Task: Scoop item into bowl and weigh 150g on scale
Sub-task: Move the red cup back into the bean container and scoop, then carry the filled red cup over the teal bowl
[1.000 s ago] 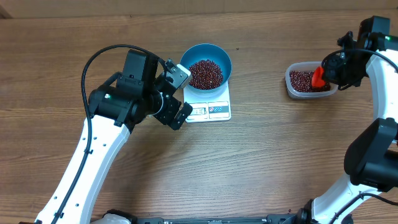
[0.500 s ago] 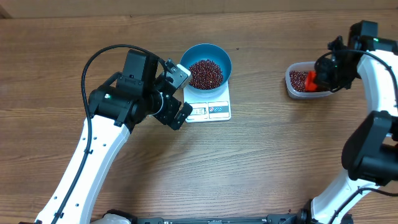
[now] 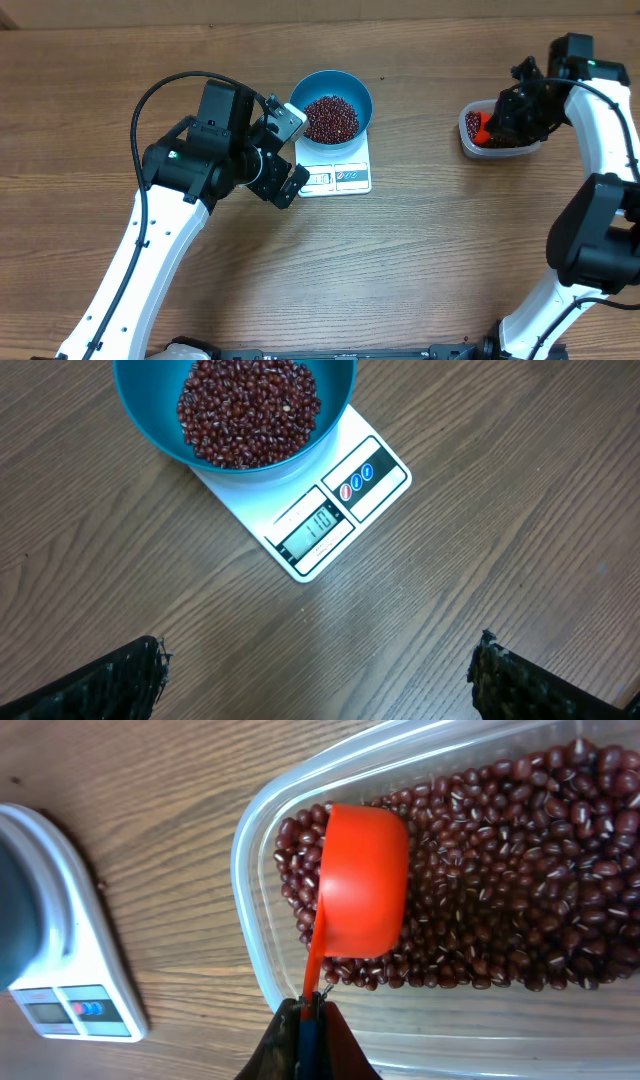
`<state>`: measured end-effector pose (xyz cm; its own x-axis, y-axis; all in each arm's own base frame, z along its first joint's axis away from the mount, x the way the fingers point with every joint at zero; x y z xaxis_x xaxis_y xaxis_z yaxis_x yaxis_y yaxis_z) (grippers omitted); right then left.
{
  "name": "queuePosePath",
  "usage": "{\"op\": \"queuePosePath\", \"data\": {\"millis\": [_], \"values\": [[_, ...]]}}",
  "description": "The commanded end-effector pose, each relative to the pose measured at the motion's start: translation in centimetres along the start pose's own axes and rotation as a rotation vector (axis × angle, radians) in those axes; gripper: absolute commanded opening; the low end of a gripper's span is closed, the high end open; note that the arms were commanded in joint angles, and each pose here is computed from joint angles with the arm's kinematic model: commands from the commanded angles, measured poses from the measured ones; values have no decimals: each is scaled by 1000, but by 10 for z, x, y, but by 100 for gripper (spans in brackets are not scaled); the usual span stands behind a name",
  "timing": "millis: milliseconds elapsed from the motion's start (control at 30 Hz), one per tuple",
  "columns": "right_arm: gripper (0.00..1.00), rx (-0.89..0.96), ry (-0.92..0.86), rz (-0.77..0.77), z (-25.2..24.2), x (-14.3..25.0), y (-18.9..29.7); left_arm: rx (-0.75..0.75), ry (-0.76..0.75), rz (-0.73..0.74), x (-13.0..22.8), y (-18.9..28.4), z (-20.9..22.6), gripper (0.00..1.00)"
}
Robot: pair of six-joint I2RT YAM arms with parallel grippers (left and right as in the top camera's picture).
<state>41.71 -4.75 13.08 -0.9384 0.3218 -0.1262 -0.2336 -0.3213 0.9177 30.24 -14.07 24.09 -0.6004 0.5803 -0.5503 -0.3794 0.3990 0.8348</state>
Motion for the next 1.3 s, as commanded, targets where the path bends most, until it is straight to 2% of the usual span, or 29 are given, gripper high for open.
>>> {"op": "queuePosePath", "data": {"millis": [0, 167, 467, 700, 1000, 1267], "values": [[4, -139, -19, 7, -2, 0, 5, 2, 2, -39, -8, 9, 0, 99], [4, -283, -41, -21, -14, -3, 22, 2, 2, -39, -8, 9, 0, 100], [4, -402, -122, -73, -43, -5, 46, 2, 2, -39, -8, 9, 0, 100], [4, -576, -82, -93, -30, -1, 63, 2, 2, -40, -8, 9, 0, 100], [4, -654, -13, -16, 16, 8, 56, 2, 2, -39, -8, 9, 0, 100], [4, -676, 123, 62, 86, 16, 51, 2, 2, -39, -8, 9, 0, 99]]}}
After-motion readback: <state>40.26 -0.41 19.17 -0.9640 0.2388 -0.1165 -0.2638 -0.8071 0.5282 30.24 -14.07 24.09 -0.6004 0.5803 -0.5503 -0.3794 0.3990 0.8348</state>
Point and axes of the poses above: each gripper's point midway between its finger pads, its own y axis back along the fingers, its own z axis along the line the jaws close on, x = y × z, the point moved 3 cm from there along y, back along the fingers, and after that the axes turned 5 degrees about -y, right-handed, at the moved point
